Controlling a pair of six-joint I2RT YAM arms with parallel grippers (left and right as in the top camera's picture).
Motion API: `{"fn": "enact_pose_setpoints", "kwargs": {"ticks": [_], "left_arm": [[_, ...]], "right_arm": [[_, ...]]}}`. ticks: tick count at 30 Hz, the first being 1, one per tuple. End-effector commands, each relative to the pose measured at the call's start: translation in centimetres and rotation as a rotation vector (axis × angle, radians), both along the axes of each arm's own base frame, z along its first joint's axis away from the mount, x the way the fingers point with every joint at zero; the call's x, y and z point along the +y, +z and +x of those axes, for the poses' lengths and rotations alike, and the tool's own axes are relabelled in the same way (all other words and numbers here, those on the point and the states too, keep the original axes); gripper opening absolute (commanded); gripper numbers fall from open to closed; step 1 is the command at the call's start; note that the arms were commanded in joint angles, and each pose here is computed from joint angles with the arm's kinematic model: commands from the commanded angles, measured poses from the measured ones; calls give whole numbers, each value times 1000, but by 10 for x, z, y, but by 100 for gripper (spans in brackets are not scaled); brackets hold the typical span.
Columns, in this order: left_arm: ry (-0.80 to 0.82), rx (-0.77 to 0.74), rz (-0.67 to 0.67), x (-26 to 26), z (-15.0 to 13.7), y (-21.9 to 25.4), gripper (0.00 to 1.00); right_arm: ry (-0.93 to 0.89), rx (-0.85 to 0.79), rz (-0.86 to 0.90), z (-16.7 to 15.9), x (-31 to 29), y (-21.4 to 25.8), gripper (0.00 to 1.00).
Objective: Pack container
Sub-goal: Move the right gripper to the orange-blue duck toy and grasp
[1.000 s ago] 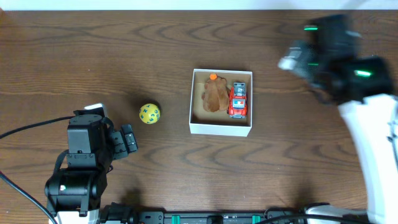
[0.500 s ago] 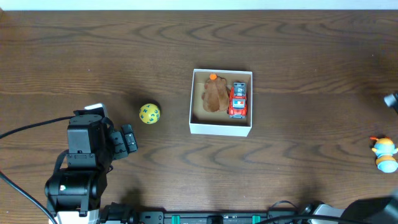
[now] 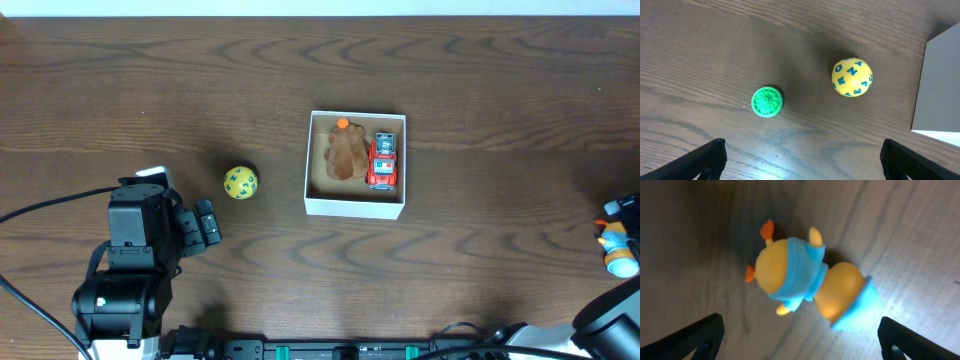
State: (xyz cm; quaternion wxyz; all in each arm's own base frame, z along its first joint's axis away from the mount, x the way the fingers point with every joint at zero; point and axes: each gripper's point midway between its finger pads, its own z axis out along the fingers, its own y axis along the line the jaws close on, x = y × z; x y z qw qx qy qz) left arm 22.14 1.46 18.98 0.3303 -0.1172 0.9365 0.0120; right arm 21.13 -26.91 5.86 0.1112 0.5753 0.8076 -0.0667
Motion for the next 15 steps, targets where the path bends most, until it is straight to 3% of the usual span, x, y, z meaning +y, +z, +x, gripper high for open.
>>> {"fn": "enact_pose_setpoints", "kwargs": {"ticks": [1, 8, 11, 15], "left_arm": [[17, -14, -5, 2, 0, 6, 98], [17, -14, -5, 2, 0, 6, 98], [17, -14, -5, 2, 0, 6, 98], [17, -14, -5, 2, 0, 6, 98]], "right_arm": [[13, 22, 27, -4, 1, -18, 99], [11, 44, 50, -6, 3, -49, 96], [8, 58, 68, -8, 5, -56, 66], [10, 46, 68, -5, 4, -56, 7]]}}
